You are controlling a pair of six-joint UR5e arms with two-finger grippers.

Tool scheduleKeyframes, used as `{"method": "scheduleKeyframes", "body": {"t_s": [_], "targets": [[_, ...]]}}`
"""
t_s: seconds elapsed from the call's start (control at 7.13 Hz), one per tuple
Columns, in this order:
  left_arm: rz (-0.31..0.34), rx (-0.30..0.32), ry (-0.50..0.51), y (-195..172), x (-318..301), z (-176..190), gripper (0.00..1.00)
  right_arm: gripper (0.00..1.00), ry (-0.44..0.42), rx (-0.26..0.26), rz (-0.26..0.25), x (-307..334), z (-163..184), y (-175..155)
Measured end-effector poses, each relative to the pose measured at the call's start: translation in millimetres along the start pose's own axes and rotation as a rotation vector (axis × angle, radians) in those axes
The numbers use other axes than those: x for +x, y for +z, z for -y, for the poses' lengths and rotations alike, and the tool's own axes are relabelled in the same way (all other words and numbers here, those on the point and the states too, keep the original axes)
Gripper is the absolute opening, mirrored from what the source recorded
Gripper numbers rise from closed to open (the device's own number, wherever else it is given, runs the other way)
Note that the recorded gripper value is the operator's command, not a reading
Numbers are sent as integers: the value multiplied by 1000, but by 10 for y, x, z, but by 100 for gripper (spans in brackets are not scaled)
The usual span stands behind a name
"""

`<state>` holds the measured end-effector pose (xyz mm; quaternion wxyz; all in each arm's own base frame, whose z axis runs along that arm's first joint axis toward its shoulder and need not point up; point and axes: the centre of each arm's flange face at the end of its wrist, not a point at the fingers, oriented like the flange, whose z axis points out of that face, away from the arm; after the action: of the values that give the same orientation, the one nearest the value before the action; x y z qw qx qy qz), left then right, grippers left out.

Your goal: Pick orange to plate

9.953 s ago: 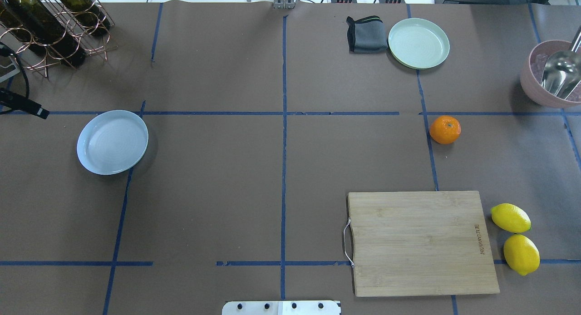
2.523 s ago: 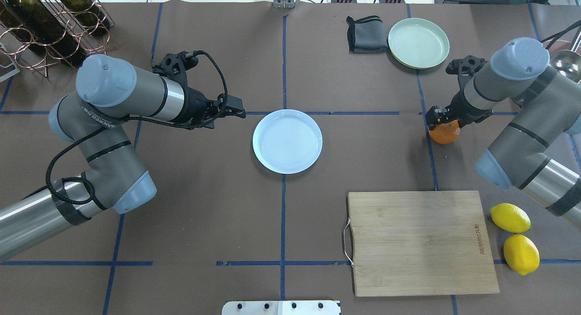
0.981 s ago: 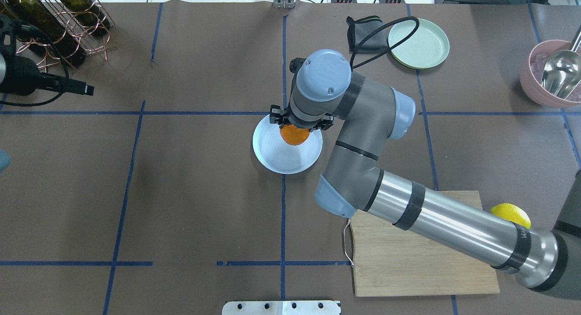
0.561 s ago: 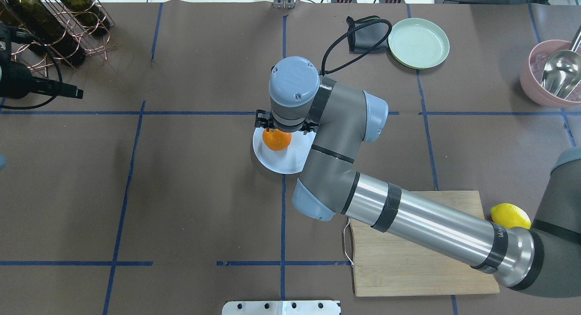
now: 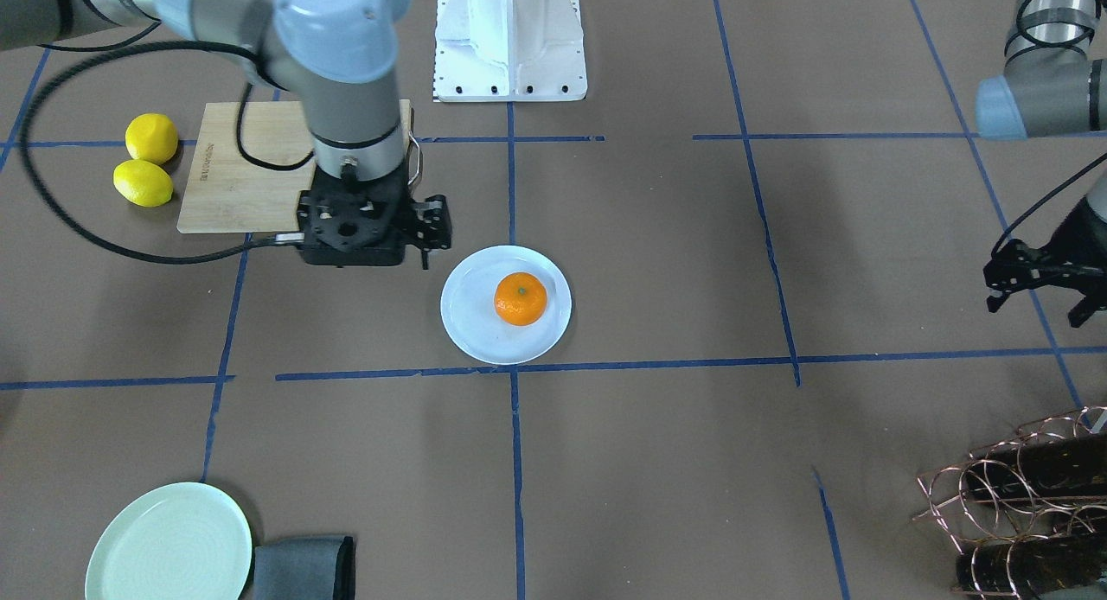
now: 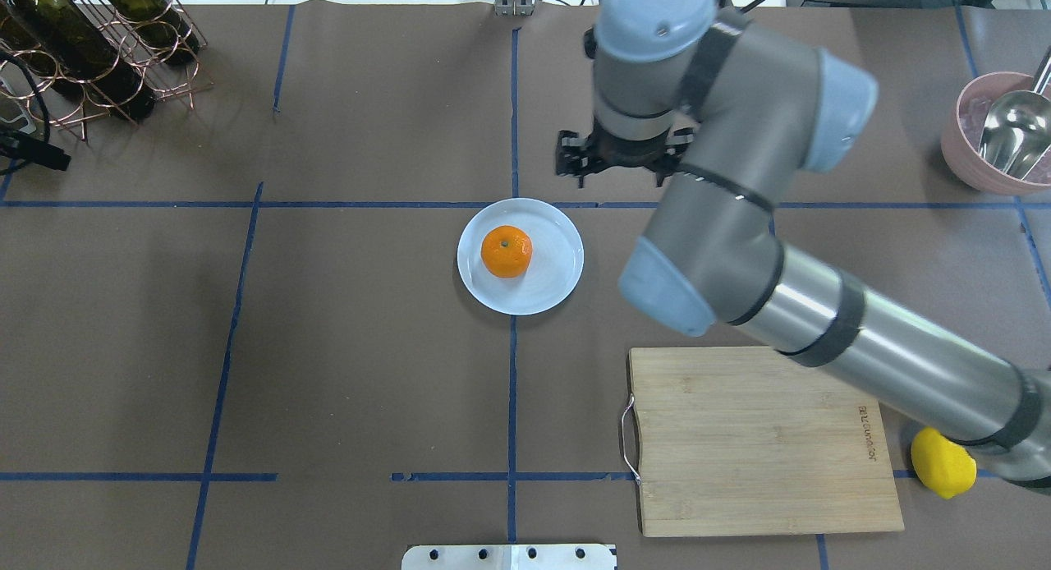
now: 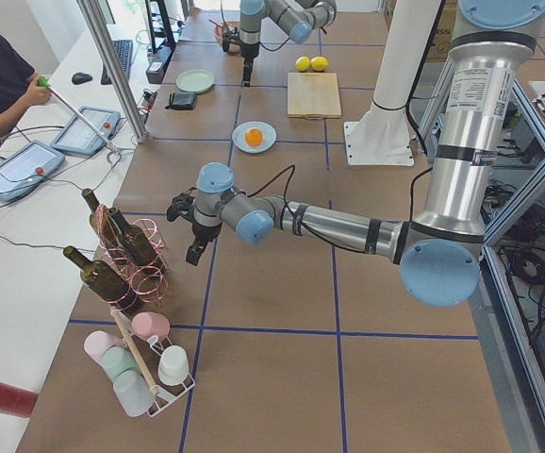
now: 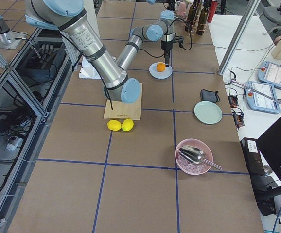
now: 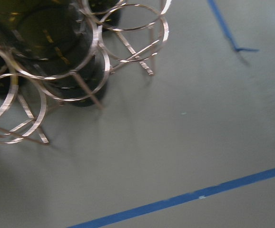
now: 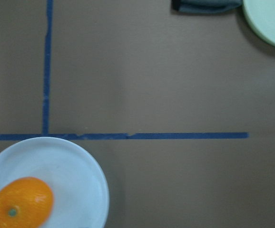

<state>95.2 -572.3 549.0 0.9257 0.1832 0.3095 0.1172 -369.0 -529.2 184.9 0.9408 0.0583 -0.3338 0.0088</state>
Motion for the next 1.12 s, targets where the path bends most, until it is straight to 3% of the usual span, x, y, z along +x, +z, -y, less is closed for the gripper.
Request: {"method": "scheduleKeyframes", "body": {"t_s": [0.28,0.42,0.7,0.84,1.12], "targets": [[18,-68,45,-363,-722,-150,100,100,-110,-35,6,1468,198,-225],[-12,-108,36,-480,-966,-279,100,100,-159,-58,8,2178,240,-236],[-137,-166,-54,-469,-1225,-738,100,100,-201,-110,33,3463,169,-171],[-182,-175,-95,-453,-1299,-951,100,100,-209,-139,65,4076,123,-85],[-202,-185,-135,-440,-1391,-1191,100,100,-215,-157,152,5230,52,271]]}}
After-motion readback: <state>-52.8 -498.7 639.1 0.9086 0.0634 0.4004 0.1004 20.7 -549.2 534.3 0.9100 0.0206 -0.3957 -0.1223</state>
